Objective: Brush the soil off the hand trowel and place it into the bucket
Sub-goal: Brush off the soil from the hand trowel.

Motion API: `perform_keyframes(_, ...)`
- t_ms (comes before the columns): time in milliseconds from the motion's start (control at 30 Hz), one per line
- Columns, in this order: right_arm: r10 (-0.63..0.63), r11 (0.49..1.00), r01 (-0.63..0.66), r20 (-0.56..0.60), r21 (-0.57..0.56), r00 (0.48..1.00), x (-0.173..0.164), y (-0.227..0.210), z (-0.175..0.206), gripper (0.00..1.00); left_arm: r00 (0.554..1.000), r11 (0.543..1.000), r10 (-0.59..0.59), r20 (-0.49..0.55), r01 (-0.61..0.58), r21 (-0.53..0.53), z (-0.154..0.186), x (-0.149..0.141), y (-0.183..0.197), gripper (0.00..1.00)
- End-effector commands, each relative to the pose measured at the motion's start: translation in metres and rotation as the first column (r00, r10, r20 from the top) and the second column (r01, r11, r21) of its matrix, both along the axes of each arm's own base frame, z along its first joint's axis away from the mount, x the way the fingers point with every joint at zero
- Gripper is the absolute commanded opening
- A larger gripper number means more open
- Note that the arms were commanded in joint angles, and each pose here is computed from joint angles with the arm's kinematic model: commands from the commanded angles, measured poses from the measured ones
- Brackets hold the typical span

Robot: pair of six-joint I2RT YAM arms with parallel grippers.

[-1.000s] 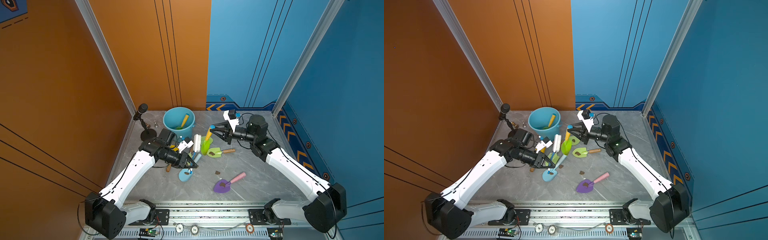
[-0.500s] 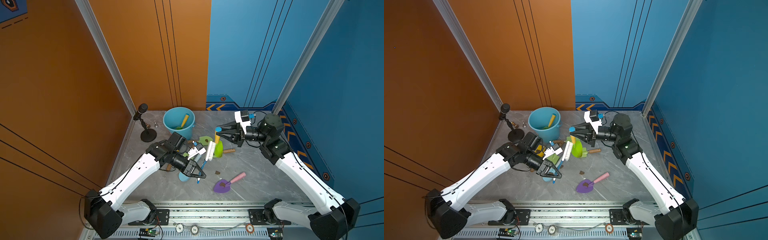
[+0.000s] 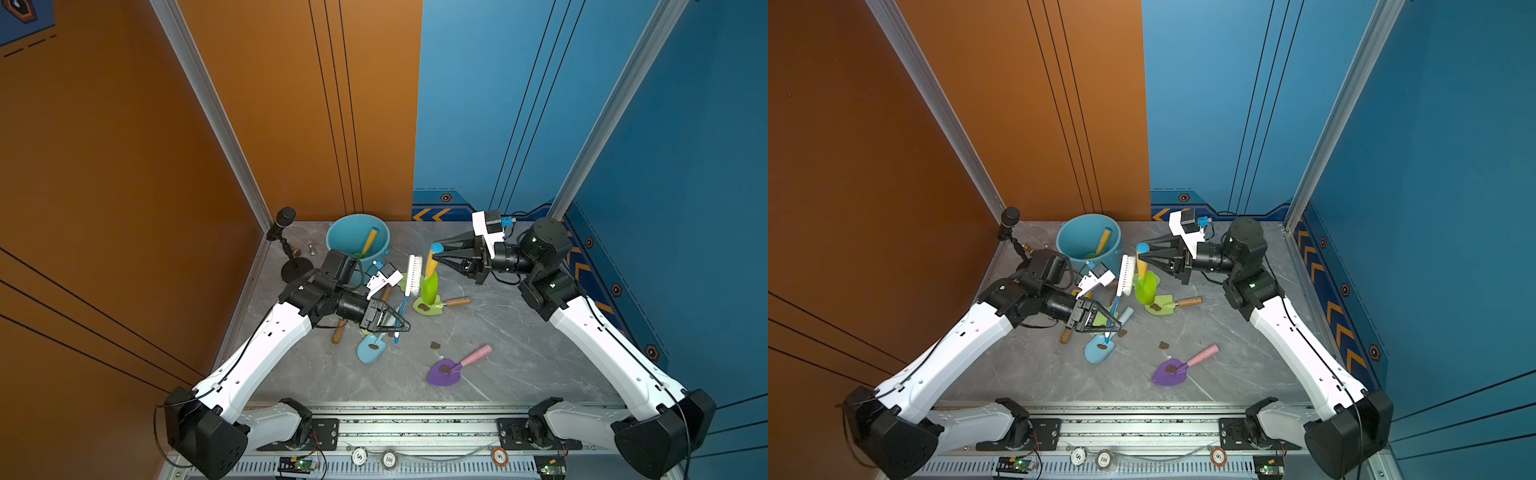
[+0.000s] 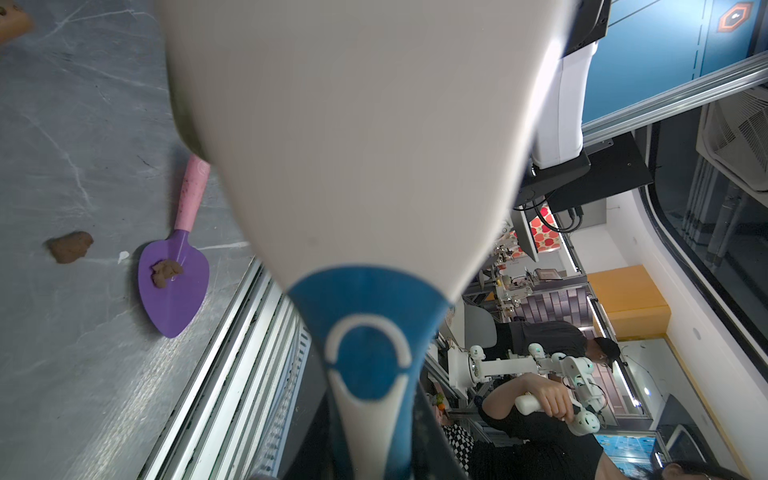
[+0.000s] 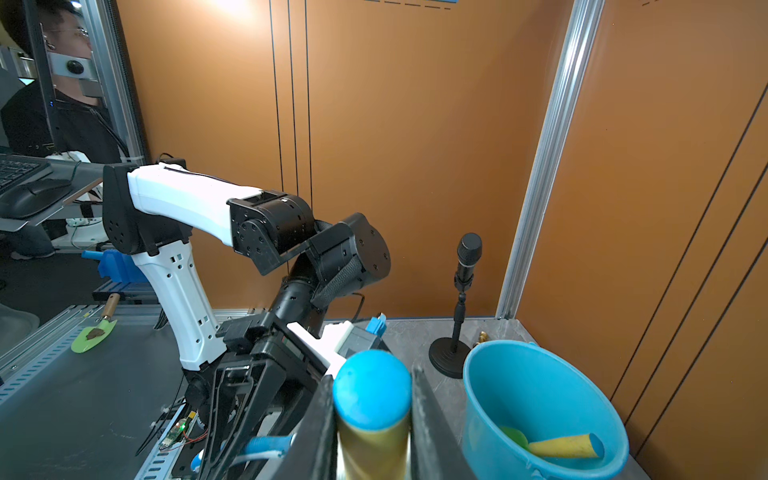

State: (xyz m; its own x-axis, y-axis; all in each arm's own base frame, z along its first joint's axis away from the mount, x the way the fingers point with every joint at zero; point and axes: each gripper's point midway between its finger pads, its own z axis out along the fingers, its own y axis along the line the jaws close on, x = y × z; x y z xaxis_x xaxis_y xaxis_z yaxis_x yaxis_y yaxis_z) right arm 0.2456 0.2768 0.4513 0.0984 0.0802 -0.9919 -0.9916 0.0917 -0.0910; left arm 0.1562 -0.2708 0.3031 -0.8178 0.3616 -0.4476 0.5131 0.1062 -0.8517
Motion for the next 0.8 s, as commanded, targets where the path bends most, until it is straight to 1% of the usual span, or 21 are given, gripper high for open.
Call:
perform_keyframes(0, 0.070, 0.996, -0.075, 0.091, 0.043, 0.993, -0.016, 0.001, 0.032, 0.02, 0.996, 0.992, -0.092, 0.014, 0.093, -0.082, 0.017, -0.009, -0.008, 0.00)
perform_keyframes(200, 0.142, 0.987, -0.150, 0.150, 0.049, 0.978, -0.030, 0.003, 0.054, 0.01, 0.983, 0.980, -0.181, -0.029, 0.178, -0.086, 0.002, -0.019, -0.023, 0.00)
perform_keyframes(433, 0.109, 0.989, -0.126, 0.199, 0.073, 0.974, -0.033, -0.001, 0.069, 0.01, 0.971, 0.968, -0.239, -0.031, 0.236, -0.082, -0.015, -0.022, -0.037, 0.00)
perform_keyframes(500, 0.098, 0.990, -0.116, 0.210, 0.078, 0.973, -0.034, -0.002, 0.071, 0.01, 0.971, 0.970, -0.238, -0.025, 0.236, -0.063, -0.020, -0.022, -0.039, 0.00)
perform_keyframes(567, 0.093, 0.991, -0.111, 0.210, 0.079, 0.973, -0.033, -0.003, 0.073, 0.01, 0.975, 0.974, -0.220, -0.002, 0.220, -0.054, -0.017, -0.019, -0.038, 0.00)
perform_keyframes(767, 0.094, 0.992, -0.110, 0.202, 0.067, 0.975, -0.038, -0.006, 0.068, 0.01, 0.990, 0.990, -0.101, 0.094, 0.109, -0.086, 0.019, -0.004, -0.013, 0.00)
